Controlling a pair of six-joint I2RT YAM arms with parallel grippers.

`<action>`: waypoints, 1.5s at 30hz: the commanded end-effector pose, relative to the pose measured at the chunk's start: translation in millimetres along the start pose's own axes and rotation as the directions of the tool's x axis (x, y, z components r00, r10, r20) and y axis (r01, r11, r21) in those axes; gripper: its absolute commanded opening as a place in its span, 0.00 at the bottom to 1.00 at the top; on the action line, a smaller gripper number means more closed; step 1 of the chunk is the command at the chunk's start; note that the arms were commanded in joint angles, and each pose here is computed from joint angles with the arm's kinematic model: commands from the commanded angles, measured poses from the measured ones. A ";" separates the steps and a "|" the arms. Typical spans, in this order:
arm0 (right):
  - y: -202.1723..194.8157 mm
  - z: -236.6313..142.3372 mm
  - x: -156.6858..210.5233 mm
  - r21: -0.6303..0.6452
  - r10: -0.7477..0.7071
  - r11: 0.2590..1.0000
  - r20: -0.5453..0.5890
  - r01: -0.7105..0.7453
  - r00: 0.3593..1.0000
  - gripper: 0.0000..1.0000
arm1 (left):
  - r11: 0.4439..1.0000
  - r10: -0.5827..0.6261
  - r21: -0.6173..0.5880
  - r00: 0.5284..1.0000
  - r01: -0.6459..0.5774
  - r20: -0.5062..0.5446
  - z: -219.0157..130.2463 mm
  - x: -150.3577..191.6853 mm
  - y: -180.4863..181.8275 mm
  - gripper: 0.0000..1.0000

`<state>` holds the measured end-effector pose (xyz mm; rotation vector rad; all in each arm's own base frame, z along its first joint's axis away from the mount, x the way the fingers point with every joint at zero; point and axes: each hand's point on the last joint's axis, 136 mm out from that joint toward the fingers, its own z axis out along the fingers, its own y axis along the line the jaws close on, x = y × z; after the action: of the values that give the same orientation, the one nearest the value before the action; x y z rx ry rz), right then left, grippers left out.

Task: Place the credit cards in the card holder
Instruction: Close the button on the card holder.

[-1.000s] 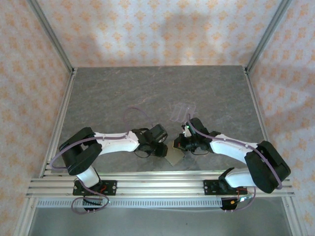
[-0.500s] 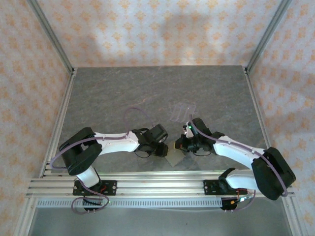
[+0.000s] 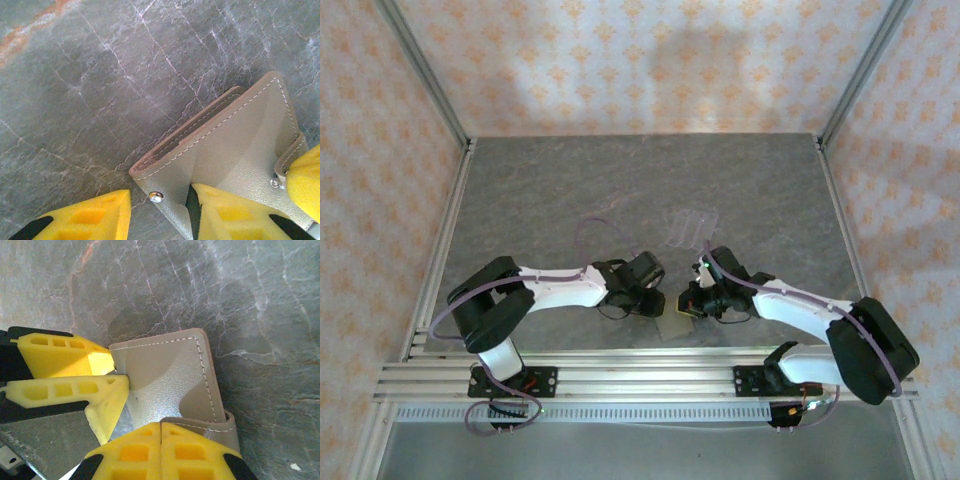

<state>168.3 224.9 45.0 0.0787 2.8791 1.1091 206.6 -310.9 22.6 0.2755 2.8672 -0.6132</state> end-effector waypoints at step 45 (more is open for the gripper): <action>-12.3 -3.5 -12.5 0.060 0.005 0.998 0.109 -0.012 0.994 0.24 | 0.999 -0.036 0.001 0.995 0.036 0.092 -37.1 -44.1 -7.2 0.39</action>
<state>177.4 215.0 39.2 0.1546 2.8146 1.0389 234.8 -316.5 45.9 0.1896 2.8312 -0.6325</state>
